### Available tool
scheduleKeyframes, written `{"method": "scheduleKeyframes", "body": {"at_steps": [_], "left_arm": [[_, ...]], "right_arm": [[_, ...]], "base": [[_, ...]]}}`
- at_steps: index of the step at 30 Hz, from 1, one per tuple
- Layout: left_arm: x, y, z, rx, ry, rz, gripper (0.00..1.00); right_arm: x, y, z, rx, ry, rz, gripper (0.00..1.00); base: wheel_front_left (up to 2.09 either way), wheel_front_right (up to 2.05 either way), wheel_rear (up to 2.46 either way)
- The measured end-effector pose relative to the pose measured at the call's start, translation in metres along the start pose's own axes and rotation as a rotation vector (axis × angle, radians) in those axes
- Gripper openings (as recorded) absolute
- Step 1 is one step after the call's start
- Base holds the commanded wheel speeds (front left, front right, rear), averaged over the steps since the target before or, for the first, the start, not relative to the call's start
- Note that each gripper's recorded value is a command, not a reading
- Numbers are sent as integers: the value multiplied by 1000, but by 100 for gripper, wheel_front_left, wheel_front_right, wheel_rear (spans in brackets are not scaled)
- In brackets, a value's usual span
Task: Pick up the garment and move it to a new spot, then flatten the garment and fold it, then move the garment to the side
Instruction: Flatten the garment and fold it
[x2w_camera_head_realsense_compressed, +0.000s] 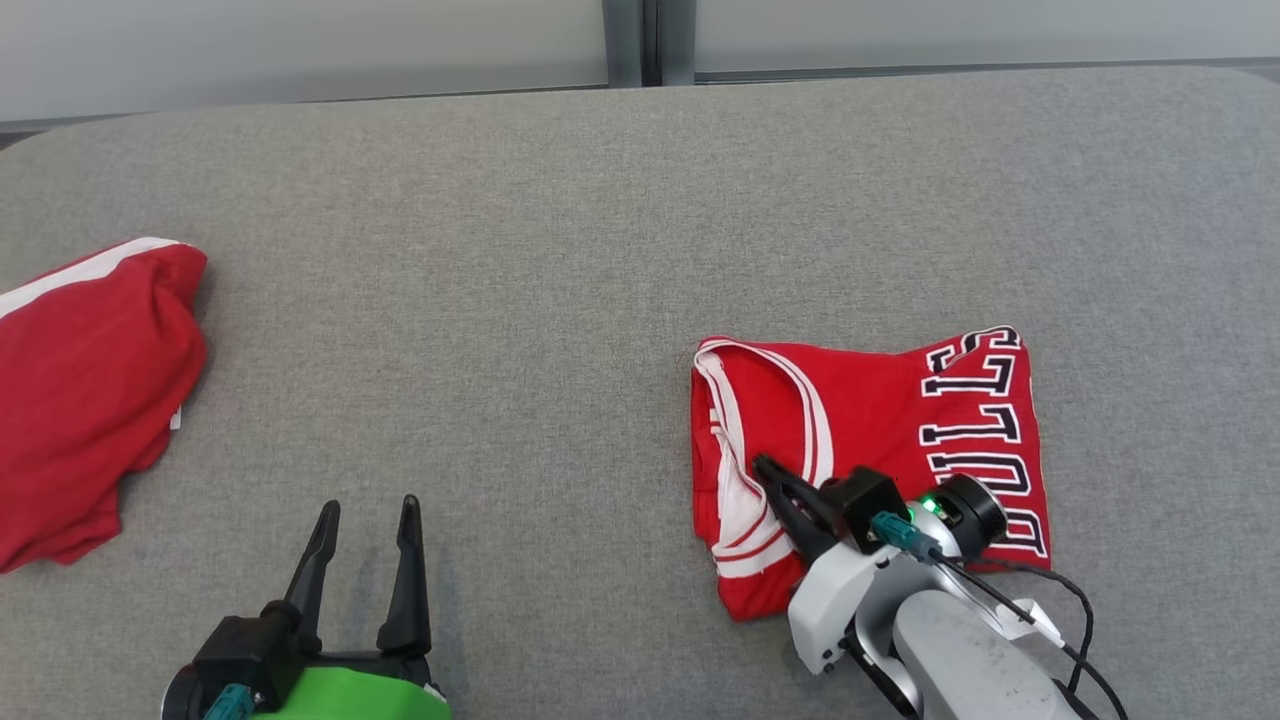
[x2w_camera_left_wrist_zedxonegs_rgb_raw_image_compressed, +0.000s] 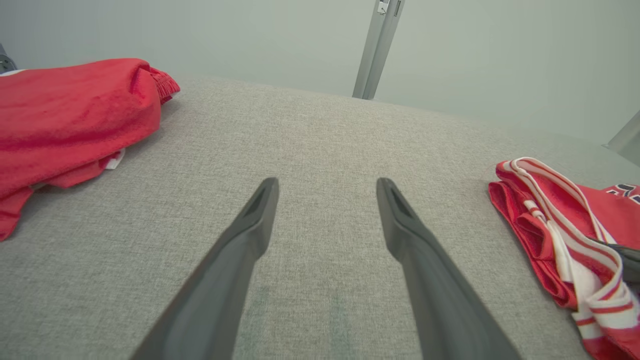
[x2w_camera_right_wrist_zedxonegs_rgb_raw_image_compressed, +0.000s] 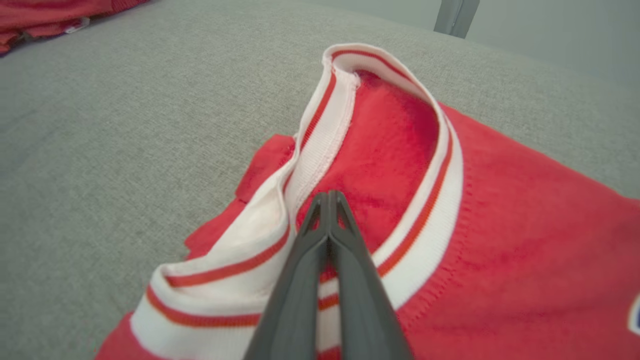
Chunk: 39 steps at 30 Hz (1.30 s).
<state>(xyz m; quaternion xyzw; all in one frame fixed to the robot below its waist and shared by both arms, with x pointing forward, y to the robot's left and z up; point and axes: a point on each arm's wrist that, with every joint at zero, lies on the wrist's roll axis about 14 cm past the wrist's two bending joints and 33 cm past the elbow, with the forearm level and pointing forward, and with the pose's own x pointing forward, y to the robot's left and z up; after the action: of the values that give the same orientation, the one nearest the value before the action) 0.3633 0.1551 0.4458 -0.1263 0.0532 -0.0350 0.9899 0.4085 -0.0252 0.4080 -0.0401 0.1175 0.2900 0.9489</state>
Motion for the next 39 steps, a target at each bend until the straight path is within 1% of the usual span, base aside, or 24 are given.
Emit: {"method": "scheduleKeyframes", "body": {"at_steps": [5, 11, 16, 21, 26, 27, 28, 29, 30, 31, 32, 37, 39], "left_arm": [[-1, 2, 0, -5, -1, 10, 100], [0, 0, 2, -4, -6, 7, 100], [2, -4, 3, -8, -11, -7, 100], [2, -8, 7, -2, -23, -20, 100], [-3, -9, 9, 9, -29, -25, 100], [-5, -8, 10, 10, -32, -24, 100], [-5, -9, 11, 14, -36, -25, 100], [-5, -10, 13, 18, -40, -28, 100], [-6, -11, 14, 20, -43, -33, 100], [-6, -12, 14, 23, -44, -38, 100], [-6, -14, 15, 26, -46, -45, 100], [-9, -17, 17, 35, -54, -59, 100], [-10, -19, 19, 37, -61, -65, 100]], "right_arm": [[3, 9, 6, -9, -16, 31, 0], [1, 27, 3, -18, -8, 83, 0], [0, 25, 23, -8, -71, 77, 0], [-8, 4, 56, -11, -176, 17, 0], [-44, -49, 64, -9, -229, -154, 0], [-53, -59, 63, -20, -230, -189, 12], [-62, -69, 62, -28, -231, -223, 29], [-72, -80, 61, -37, -231, -264, 42], [-82, -91, 59, -55, -226, -300, 58], [-92, -100, 57, -69, -218, -335, 87], [-102, -109, 55, -68, -218, -372, 100], [-143, -139, 52, -69, -224, -524, 100], [-157, -145, 48, -61, -220, -569, 100]], "base": [[0, 0, 0], [0, 0, 0], [0, 0, 0], [0, 0, 0], [0, 0, 0], [0, 0, 0], [0, 0, 0], [0, 0, 0], [0, 0, 0], [0, 0, 0], [0, 0, 0], [0, 0, 0], [0, 0, 0]]}}
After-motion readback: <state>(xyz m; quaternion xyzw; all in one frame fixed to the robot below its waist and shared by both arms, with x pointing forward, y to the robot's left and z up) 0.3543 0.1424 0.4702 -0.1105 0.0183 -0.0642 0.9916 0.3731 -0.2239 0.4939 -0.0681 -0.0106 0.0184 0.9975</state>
